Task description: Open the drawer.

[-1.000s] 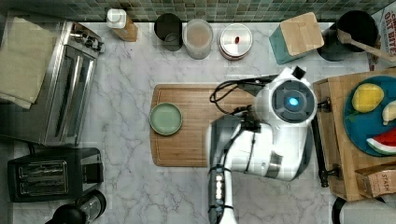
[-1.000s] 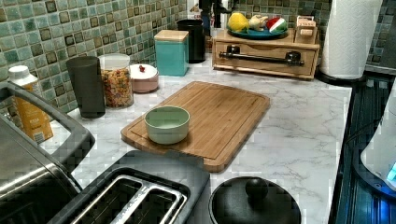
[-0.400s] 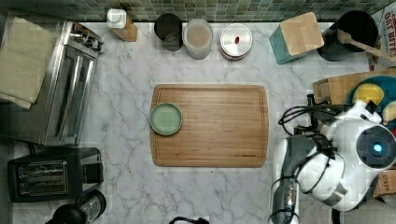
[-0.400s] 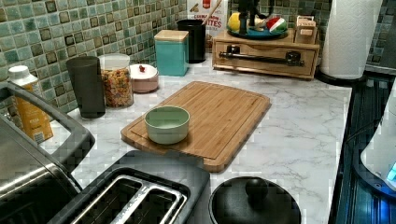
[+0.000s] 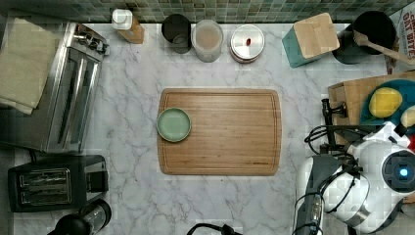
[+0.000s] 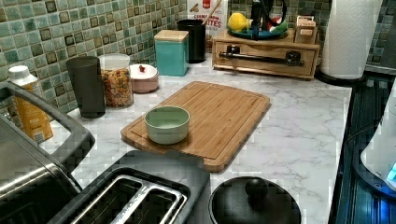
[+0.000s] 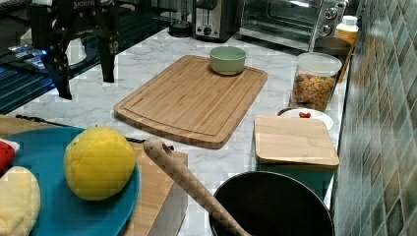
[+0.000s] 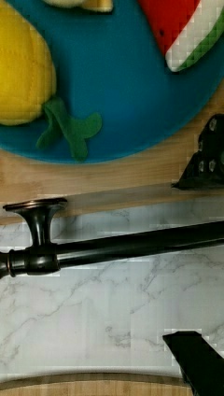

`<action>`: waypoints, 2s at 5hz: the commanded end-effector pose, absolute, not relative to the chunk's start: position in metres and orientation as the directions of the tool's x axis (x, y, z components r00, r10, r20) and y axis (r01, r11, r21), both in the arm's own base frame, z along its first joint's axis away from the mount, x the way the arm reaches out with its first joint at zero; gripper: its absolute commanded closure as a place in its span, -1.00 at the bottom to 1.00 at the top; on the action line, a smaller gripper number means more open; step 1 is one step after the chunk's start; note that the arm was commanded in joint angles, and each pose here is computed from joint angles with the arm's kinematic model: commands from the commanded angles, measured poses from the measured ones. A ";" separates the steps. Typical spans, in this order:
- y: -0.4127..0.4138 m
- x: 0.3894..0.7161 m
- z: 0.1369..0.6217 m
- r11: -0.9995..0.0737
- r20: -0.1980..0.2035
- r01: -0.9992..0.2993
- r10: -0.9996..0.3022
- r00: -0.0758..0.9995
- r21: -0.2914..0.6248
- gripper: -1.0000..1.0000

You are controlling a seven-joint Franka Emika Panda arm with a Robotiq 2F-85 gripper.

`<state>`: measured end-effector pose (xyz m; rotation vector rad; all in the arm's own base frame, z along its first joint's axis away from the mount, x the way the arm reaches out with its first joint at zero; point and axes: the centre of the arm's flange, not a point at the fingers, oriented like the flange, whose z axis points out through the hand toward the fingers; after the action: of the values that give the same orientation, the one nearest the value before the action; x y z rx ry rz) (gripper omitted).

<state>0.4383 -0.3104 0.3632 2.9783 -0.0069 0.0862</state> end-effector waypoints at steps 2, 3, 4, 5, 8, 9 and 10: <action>-0.284 0.470 0.328 -0.934 -0.007 0.202 0.209 0.978 0.295 -1.00; -0.297 0.468 0.324 -0.935 -0.008 0.128 0.133 0.991 0.331 -1.00; -0.304 0.461 0.329 -0.931 -0.007 0.086 0.089 0.996 0.354 -1.00; -0.306 0.451 0.329 -0.936 0.028 0.054 0.068 0.997 0.347 -1.00; -0.299 0.465 0.282 -0.969 -0.032 0.102 0.097 0.995 0.225 -1.00; -0.311 0.472 0.270 -0.959 -0.026 0.120 0.118 0.993 0.257 -1.00; -0.317 0.469 0.264 -0.948 -0.030 0.176 0.174 0.984 0.264 -1.00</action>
<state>0.4595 -0.2836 0.2587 2.9095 0.1499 -0.0034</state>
